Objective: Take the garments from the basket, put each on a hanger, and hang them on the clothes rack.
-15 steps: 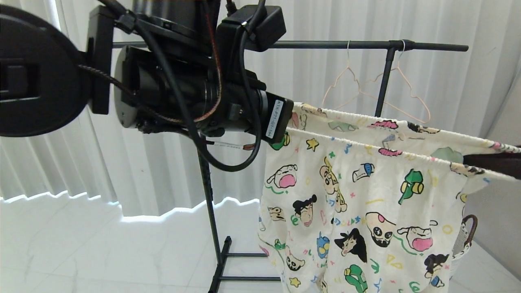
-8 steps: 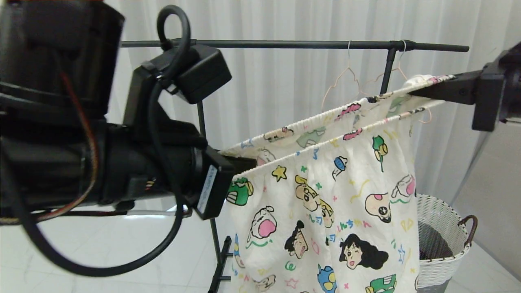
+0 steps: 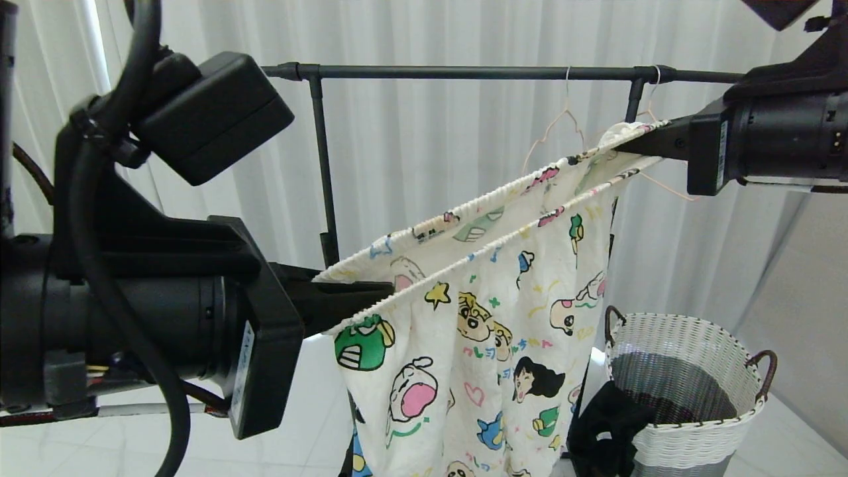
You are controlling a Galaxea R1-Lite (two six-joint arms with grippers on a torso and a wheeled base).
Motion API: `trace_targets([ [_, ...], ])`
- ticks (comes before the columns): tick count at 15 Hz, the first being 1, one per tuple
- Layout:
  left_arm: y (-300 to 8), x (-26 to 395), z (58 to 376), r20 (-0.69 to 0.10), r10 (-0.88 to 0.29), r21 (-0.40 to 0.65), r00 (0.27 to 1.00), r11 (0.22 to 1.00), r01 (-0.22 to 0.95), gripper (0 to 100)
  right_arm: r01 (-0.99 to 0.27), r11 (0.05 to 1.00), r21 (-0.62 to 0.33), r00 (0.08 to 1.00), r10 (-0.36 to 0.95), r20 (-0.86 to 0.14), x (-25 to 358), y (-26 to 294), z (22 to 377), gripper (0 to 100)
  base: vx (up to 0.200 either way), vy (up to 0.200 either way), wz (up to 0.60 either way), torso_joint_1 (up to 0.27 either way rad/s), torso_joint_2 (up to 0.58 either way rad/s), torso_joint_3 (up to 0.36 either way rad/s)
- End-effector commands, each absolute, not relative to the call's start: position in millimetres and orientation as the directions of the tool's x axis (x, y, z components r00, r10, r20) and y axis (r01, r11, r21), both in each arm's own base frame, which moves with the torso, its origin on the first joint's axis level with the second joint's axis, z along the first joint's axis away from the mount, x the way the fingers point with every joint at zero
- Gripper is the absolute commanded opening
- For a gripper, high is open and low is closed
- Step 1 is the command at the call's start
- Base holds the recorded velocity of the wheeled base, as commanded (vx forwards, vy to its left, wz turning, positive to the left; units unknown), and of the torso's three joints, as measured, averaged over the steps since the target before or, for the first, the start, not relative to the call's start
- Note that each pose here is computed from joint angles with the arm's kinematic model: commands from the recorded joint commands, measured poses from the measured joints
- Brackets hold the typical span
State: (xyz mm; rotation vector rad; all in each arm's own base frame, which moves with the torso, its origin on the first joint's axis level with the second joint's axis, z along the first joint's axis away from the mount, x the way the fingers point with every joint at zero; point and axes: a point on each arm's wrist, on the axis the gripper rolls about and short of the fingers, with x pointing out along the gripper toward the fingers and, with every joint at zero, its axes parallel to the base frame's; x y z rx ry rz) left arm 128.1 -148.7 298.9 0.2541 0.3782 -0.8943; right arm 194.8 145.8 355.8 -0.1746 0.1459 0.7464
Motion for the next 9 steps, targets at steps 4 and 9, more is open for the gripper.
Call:
trace_targets([
  [4,-169.3,159.6,314.5,-0.343,-0.695,0.071,0.632,0.652,0.755,0,-0.681,0.725,-0.105,0.728,0.652,-0.212,178.6,133.1,357.1,0,0.000,0.000,0.00,0.000,0.00,0.000],
  [9,-202.8,214.7,321.4,-0.269,-0.626,0.090,0.731,0.740,0.667,0,-0.688,0.718,-0.105,0.716,0.648,-0.260,150.5,113.3,353.7,0,0.000,0.000,0.00,0.000,0.00,0.000],
])
